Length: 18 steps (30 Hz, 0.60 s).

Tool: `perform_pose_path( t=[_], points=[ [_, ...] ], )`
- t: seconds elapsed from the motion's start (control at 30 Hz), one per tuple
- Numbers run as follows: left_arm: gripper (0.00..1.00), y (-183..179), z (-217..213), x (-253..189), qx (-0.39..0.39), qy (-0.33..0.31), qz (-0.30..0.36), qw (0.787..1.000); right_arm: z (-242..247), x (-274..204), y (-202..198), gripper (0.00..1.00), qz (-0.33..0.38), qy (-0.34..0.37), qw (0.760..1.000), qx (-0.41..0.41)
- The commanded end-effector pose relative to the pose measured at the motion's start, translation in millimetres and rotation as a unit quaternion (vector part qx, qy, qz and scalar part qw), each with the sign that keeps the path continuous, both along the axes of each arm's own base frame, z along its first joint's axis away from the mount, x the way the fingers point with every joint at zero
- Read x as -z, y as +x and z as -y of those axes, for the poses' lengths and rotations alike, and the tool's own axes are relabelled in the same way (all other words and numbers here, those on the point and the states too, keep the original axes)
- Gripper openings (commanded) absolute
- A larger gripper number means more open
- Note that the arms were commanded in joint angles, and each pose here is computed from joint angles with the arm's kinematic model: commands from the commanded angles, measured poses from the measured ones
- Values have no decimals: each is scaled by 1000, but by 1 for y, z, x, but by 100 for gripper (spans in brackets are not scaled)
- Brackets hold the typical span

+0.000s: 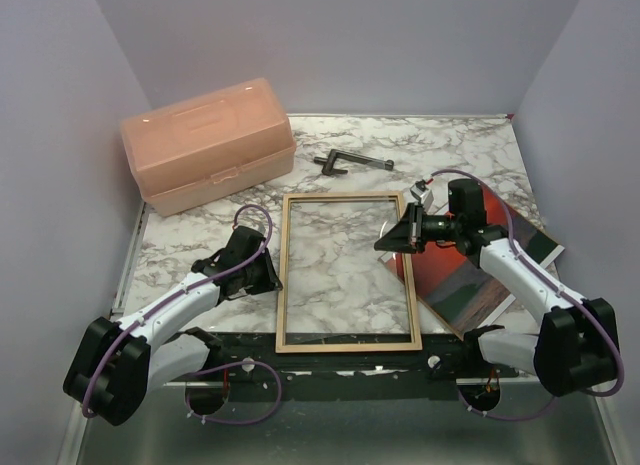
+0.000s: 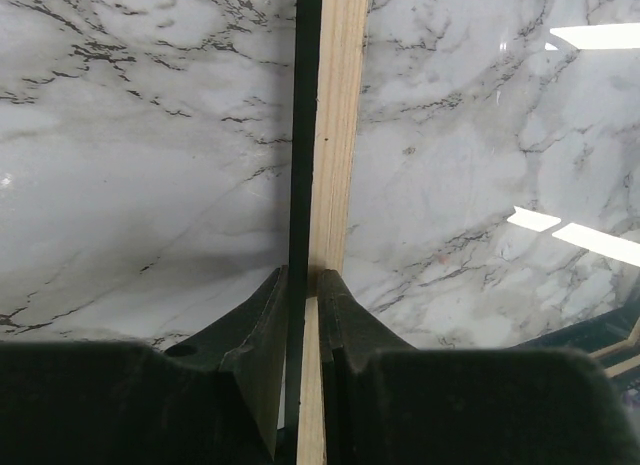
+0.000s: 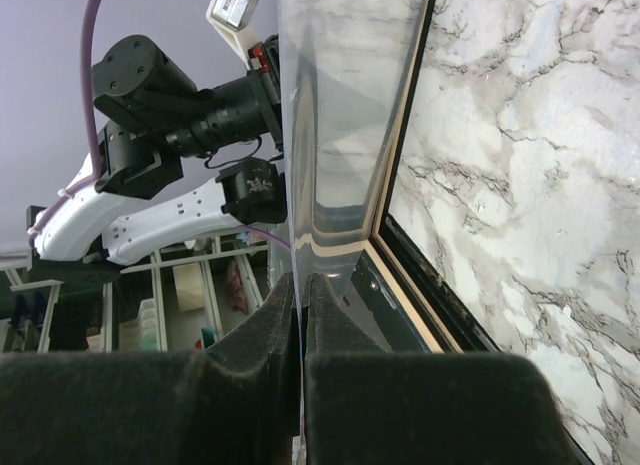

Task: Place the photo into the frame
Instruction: Place the photo frame item in the photo frame.

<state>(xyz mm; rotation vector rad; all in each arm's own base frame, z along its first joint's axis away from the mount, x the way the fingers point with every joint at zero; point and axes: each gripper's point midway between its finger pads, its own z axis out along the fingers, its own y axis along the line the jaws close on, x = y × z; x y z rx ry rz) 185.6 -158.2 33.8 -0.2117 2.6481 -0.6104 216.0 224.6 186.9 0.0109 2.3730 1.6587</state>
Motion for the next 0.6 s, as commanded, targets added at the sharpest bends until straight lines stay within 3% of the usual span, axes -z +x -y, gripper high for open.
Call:
perform_pose_path(
  t=[0.0, 0.57],
  points=[
    [19, -14, -13, 19, 7, 35, -32, 999, -6, -8, -4, 1, 16, 22, 999, -33],
    [18, -16, -11, 20, 12, 36, -34, 999, -6, 7, -1, 1, 10, 4, 999, -43]
  ],
)
